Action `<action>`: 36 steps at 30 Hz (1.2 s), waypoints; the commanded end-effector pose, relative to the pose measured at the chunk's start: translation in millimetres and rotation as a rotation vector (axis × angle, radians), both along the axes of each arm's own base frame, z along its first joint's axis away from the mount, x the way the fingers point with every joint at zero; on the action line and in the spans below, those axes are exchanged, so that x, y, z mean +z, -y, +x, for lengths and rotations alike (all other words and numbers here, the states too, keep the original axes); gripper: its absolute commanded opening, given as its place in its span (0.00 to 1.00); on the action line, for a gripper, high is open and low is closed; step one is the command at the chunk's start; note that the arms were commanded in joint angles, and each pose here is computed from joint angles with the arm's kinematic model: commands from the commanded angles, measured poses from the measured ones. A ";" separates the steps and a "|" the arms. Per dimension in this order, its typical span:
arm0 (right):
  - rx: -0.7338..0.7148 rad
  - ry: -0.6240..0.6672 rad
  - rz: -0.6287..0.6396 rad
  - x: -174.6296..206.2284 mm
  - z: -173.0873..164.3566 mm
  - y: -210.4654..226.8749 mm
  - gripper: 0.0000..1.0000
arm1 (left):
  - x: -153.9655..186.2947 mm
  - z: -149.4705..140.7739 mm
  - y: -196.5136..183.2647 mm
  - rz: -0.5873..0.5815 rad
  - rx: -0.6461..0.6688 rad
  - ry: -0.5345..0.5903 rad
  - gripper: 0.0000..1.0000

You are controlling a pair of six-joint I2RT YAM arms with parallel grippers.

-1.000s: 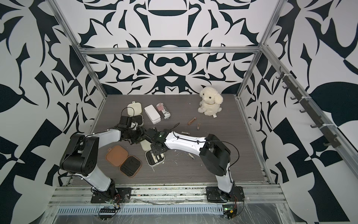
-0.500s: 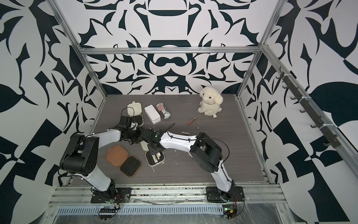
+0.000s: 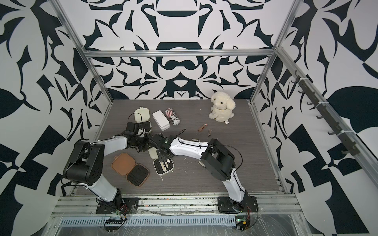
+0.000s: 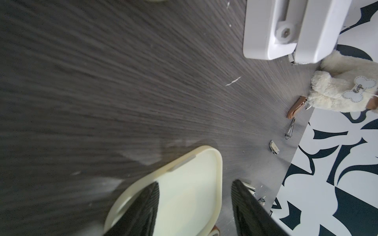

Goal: Organize nail clipper sets
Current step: Place the nail clipper in the storage box.

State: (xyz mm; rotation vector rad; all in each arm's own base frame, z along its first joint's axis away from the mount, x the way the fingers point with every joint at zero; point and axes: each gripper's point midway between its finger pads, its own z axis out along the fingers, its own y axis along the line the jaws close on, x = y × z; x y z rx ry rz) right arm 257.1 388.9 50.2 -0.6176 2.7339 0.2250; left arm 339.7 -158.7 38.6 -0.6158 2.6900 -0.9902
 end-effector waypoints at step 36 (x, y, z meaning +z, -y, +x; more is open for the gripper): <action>-0.005 -0.071 -0.066 -13.3 -36.8 27.6 0.05 | -34.0 -25.0 -16.4 0.093 0.029 -0.129 0.61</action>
